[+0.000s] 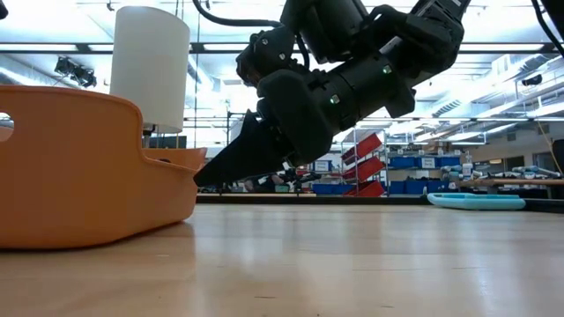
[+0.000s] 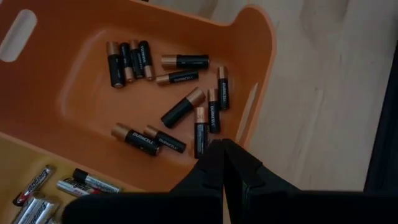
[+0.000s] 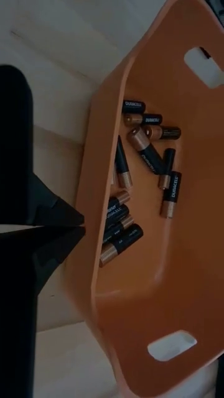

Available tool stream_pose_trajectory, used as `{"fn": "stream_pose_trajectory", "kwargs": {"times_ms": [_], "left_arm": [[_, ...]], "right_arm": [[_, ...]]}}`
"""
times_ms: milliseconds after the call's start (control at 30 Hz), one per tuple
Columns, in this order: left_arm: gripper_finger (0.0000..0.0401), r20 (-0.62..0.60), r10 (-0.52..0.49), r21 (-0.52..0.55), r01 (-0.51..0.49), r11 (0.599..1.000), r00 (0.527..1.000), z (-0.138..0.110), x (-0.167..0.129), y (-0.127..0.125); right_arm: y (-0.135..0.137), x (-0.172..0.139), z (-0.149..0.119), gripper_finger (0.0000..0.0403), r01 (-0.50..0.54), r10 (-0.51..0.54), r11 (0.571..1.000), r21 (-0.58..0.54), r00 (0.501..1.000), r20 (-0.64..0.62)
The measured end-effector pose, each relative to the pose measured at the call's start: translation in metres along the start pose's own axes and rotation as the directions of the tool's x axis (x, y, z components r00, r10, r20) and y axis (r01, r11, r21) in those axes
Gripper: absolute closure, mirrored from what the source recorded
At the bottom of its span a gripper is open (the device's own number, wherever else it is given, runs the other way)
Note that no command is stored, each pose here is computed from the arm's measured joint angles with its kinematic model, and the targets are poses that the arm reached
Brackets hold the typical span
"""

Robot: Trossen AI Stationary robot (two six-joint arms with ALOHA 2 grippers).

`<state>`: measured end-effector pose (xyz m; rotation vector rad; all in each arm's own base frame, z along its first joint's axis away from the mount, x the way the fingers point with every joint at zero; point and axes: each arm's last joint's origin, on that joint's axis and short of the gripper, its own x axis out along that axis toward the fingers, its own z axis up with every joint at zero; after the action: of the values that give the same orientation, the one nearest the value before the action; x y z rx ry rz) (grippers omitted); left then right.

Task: Sort batteries
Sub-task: Return to Home Position

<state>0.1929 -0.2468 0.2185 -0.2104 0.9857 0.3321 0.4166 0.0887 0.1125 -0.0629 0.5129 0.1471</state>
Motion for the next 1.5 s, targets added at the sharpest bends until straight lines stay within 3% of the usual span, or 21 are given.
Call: {"fn": "stream_pose_trajectory", "kwargs": {"times_ms": [400,767,1133,1267,1500], "left_arm": [[0.0401,-0.02,0.041,0.028,-0.041,0.999,0.999,-0.007,0.014,-0.005],[0.0401,-0.052,-0.003,0.008,0.004,1.0,0.999,-0.007,0.011,-0.01],[0.0401,-0.05,0.035,0.03,-0.033,0.999,0.998,-0.007,0.01,-0.006],[0.0401,0.004,0.041,0.039,-0.041,0.998,0.999,-0.007,0.008,-0.007],[0.0401,0.186,0.015,0.188,-0.05,0.981,0.982,-0.009,-0.009,-0.007]], "right_arm": [[0.001,0.0,0.001,0.0403,-0.001,0.001,1.0,0.0,1.0,0.009],[0.001,0.0,0.002,0.0403,-0.001,0.001,1.0,0.0,1.0,0.015],[0.004,-0.001,0.001,0.0403,0.004,-0.004,1.0,-0.009,1.0,0.008],[0.002,-0.002,-0.004,0.0403,0.155,-0.155,0.988,-0.014,0.986,-0.052],[0.001,-0.023,0.021,0.0403,0.193,-0.194,0.981,-0.024,0.981,-0.026]]}}
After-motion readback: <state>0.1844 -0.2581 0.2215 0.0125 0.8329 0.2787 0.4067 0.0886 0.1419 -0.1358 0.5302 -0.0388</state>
